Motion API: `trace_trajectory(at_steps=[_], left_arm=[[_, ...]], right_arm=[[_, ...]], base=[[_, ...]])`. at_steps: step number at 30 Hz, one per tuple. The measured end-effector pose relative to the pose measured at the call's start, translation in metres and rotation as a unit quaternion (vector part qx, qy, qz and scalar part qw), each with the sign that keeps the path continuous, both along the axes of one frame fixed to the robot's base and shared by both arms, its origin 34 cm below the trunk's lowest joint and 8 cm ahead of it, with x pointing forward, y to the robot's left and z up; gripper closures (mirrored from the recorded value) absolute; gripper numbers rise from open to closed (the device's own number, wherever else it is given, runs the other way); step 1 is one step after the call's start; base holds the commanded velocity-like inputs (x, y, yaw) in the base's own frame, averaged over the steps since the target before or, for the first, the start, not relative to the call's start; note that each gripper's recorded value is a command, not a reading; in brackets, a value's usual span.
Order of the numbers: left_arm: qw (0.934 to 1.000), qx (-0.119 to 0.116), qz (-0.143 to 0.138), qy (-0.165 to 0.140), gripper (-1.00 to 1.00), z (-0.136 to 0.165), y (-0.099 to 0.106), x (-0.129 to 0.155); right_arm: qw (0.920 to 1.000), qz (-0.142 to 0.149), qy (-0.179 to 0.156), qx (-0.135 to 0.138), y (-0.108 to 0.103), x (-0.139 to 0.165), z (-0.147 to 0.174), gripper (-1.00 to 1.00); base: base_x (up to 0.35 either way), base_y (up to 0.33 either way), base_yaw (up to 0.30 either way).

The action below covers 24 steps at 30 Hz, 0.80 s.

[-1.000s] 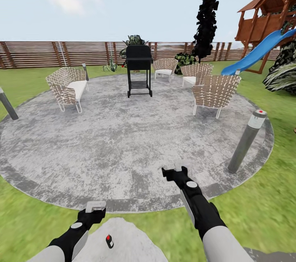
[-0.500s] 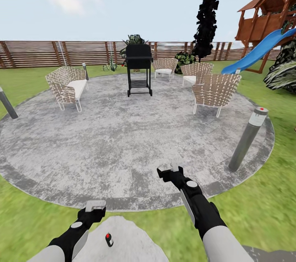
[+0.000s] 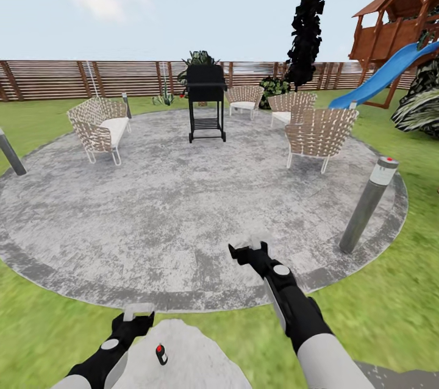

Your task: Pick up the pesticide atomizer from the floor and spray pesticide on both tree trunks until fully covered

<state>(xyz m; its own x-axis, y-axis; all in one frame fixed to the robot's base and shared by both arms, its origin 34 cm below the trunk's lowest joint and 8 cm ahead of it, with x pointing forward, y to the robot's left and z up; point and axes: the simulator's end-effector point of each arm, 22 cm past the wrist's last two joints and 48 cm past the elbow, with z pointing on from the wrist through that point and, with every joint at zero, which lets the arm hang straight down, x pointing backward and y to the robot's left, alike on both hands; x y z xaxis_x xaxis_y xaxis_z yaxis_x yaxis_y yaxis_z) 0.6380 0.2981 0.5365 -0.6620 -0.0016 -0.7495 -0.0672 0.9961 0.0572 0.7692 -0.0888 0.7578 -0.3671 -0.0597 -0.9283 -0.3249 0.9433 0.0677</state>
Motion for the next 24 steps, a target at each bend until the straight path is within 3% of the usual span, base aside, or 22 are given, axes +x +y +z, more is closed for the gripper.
trace_trajectory(at_steps=[13, 22, 24], left_arm=[[0.9999, -0.004, 0.001, -0.012, -1.00, 0.003, -0.005, 0.002], [0.9999, -0.004, 0.002, -0.014, -1.00, 0.002, -0.005, 0.003], [0.9999, -0.004, 0.004, -0.013, -1.00, -0.003, -0.003, 0.002]], right_arm=[[0.9998, -0.010, -0.017, 0.005, -0.007, 0.007, 0.018, -1.00], [0.9998, -0.010, -0.018, 0.005, -0.007, 0.007, 0.017, -1.00], [0.9994, -0.013, -0.031, 0.006, -0.009, 0.011, 0.025, -1.00]], base=[[0.282, 0.000, 0.000], [0.039, 0.000, 0.000], [0.000, 0.000, 0.000]])
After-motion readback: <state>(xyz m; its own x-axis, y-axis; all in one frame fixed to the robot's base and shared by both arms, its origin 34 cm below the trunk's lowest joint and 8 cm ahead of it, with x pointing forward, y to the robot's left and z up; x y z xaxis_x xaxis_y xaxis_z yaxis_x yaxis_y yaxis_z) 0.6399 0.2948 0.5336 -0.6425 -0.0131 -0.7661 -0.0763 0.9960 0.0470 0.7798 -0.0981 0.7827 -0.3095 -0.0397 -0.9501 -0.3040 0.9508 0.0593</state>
